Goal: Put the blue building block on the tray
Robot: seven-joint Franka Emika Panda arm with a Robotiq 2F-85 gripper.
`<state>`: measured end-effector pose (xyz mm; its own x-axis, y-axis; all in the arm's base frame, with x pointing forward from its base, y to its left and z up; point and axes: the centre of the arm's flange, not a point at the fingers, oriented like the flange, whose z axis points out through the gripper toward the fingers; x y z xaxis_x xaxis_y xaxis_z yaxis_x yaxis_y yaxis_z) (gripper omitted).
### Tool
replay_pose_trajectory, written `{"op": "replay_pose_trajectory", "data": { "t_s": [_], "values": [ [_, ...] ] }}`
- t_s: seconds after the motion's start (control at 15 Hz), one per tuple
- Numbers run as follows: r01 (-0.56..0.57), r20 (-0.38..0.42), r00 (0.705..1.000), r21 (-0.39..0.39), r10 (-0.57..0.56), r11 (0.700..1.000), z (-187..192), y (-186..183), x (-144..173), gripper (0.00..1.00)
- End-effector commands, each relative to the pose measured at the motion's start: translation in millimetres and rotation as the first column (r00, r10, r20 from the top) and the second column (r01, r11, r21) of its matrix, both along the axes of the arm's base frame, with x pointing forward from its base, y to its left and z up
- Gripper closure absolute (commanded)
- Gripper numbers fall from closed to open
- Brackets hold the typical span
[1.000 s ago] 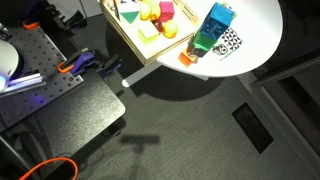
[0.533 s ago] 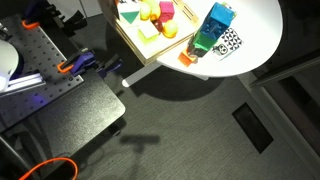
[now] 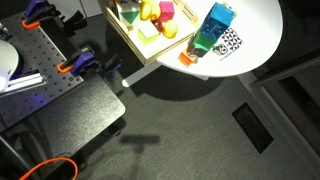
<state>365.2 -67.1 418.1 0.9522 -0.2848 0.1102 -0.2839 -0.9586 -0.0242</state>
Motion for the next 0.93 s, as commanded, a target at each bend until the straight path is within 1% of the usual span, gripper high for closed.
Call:
{"op": "replay_pose_trajectory", "data": {
  "t_s": [0.0, 0.33, 0.87],
  "values": [
    [0.049, -0.017, 0.999, -0.013, -0.050, 0.999, -1.3, -24.1, 36.3, 0.00],
    [0.090, -0.044, 0.995, -0.022, -0.091, 0.996, -9.7, -51.1, 63.1, 0.00],
    [0.064, -0.079, 0.995, -0.033, -0.066, 0.997, -20.0, -95.8, 86.2, 0.00]
  ]
}}
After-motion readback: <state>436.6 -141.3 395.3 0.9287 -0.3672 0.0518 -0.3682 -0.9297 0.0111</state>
